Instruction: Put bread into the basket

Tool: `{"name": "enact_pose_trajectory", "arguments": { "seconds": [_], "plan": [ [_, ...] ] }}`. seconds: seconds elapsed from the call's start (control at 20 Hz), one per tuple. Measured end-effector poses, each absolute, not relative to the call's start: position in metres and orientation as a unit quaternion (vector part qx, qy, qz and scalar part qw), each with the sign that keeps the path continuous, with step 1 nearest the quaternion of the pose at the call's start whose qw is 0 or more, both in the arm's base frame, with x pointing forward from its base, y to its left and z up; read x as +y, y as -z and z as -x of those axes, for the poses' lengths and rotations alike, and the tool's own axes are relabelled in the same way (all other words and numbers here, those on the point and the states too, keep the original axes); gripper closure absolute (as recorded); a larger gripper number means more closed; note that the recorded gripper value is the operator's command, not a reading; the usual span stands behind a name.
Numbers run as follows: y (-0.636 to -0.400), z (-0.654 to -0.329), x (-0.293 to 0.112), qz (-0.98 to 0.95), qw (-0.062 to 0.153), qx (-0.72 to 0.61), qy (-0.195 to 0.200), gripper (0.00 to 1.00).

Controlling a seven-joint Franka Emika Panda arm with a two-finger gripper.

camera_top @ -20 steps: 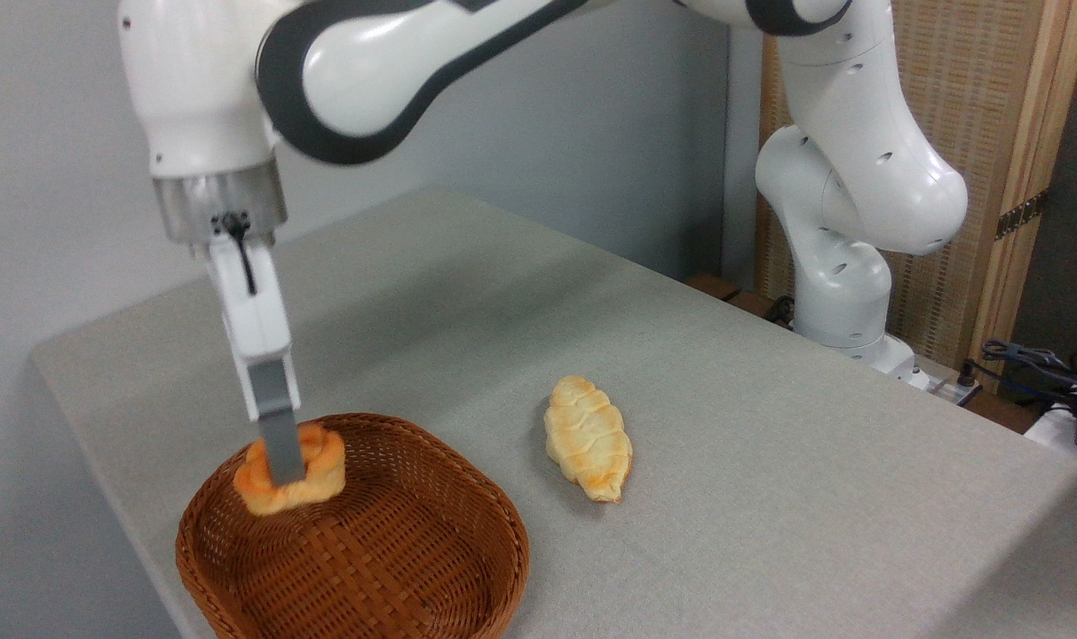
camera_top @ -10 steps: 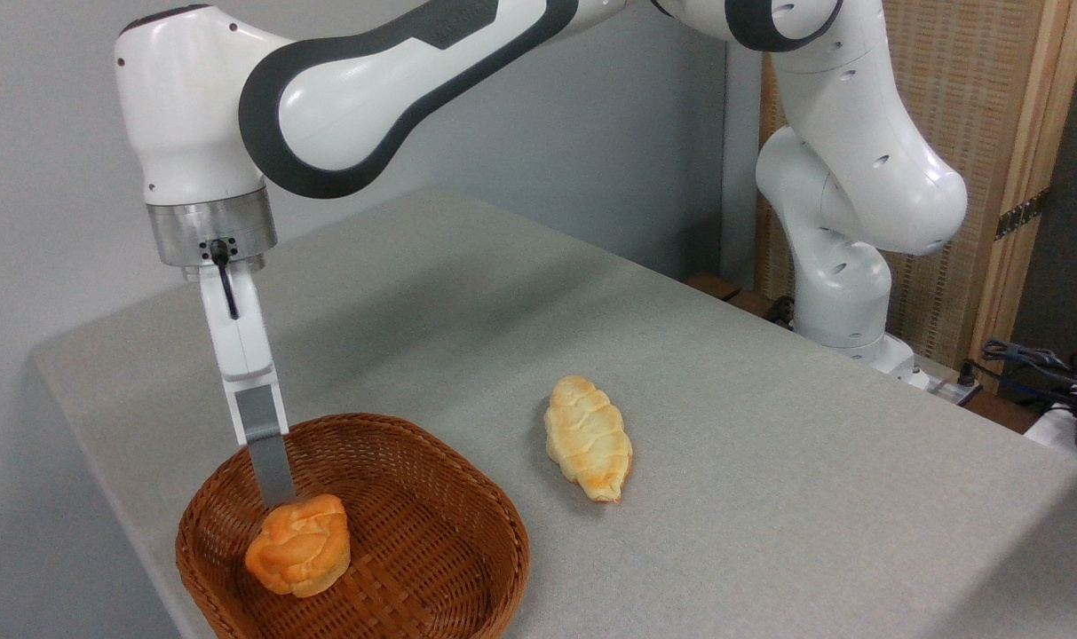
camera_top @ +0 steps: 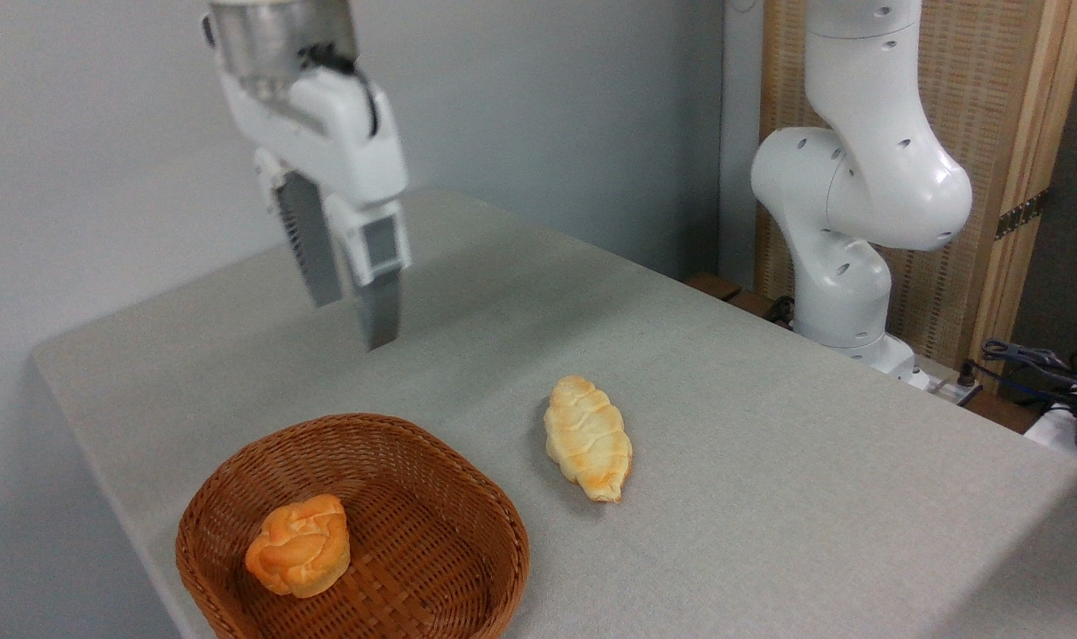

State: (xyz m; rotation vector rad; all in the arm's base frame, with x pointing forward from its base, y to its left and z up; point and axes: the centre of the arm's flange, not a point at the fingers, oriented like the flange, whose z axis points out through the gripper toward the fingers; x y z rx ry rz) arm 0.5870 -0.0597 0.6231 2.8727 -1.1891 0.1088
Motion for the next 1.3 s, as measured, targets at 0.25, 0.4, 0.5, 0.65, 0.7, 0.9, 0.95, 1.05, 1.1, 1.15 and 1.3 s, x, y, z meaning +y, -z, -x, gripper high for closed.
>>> {"name": "enact_pose_trajectory", "arguments": {
  "seconds": [0.25, 0.4, 0.5, 0.65, 0.7, 0.9, 0.95, 1.05, 1.1, 1.15, 1.3],
  "plan": [
    [-0.644, -0.566, -0.036, -0.921, 0.025, -0.388, -0.028, 0.00],
    [-0.648, -0.555, -0.023, -0.922, 0.034, -0.386, -0.031, 0.00],
    [-0.646, -0.552, -0.019, -0.923, 0.036, -0.383, -0.029, 0.00],
    [-0.637, -0.551, -0.023, -0.921, 0.040, -0.386, -0.019, 0.00],
    [-0.631, -0.551, -0.026, -0.920, 0.042, -0.389, -0.013, 0.00],
    [-0.616, -0.549, -0.039, -0.916, 0.048, -0.398, 0.002, 0.00],
    [-0.615, -0.549, -0.041, -0.915, 0.049, -0.400, 0.004, 0.00],
    [-0.614, -0.549, -0.044, -0.914, 0.049, -0.403, 0.004, 0.00],
    [-0.614, -0.548, -0.048, -0.912, 0.049, -0.407, 0.004, 0.00],
    [-0.614, -0.548, -0.053, -0.910, 0.049, -0.411, 0.004, 0.00],
    [-0.615, -0.547, -0.058, -0.908, 0.048, -0.416, 0.004, 0.00]
  ]
}}
